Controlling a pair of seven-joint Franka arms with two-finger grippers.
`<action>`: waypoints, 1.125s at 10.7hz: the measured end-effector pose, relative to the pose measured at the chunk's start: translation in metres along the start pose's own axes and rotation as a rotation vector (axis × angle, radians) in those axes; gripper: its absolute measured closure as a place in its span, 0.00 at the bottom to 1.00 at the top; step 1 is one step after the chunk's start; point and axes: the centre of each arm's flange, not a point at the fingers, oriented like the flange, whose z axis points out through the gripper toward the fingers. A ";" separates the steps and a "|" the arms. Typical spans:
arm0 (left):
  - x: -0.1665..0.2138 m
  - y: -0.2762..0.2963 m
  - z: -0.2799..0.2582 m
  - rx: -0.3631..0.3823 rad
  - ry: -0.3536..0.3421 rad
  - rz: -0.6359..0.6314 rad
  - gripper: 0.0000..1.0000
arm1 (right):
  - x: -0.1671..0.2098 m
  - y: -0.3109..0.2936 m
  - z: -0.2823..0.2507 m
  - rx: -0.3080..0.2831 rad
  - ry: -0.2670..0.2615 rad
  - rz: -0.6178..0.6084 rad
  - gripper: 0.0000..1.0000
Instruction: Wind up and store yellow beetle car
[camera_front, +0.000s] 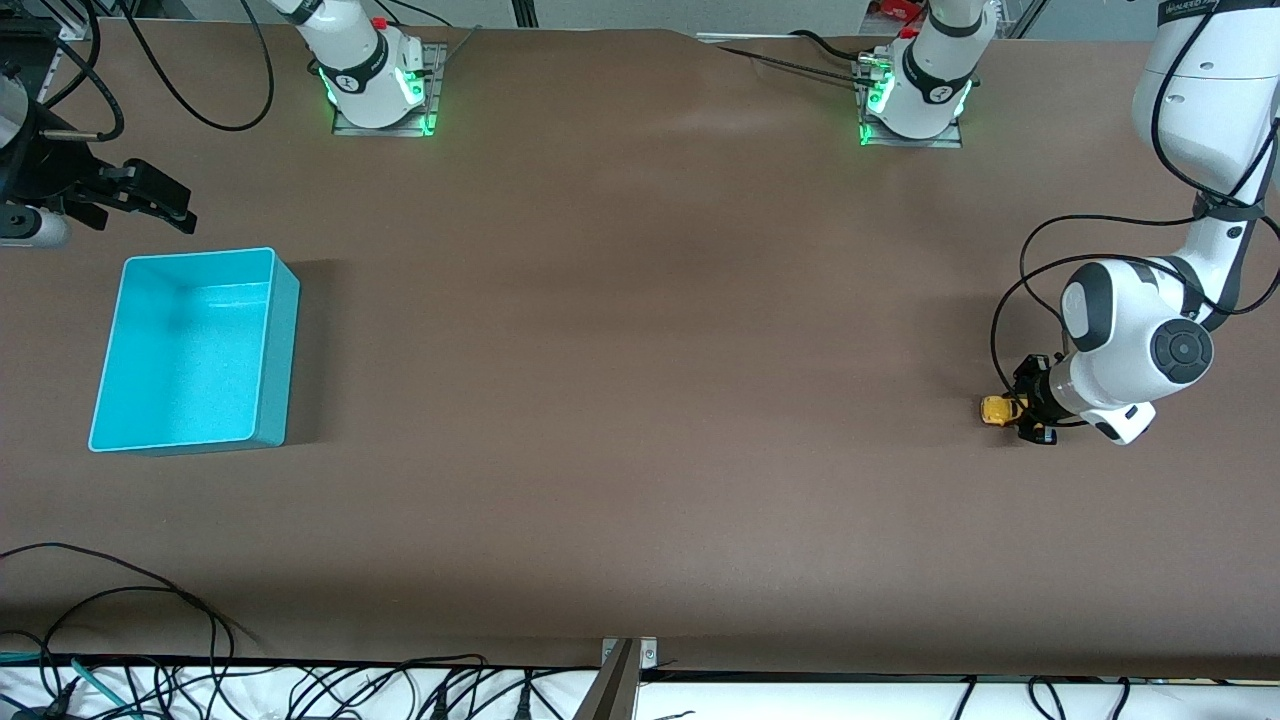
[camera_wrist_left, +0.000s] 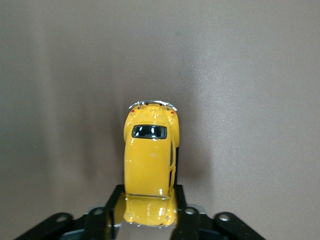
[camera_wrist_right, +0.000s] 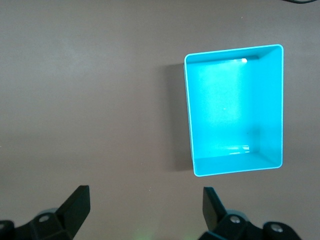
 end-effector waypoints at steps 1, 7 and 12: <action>0.000 0.000 0.000 0.001 0.000 0.000 0.62 | 0.000 0.000 0.000 0.000 0.000 0.000 0.00; -0.014 0.005 -0.005 0.023 -0.011 0.012 0.62 | 0.000 0.000 0.000 0.000 -0.001 0.001 0.00; -0.102 0.015 -0.010 0.044 -0.007 -0.031 0.62 | 0.000 0.002 0.001 0.000 -0.003 0.003 0.00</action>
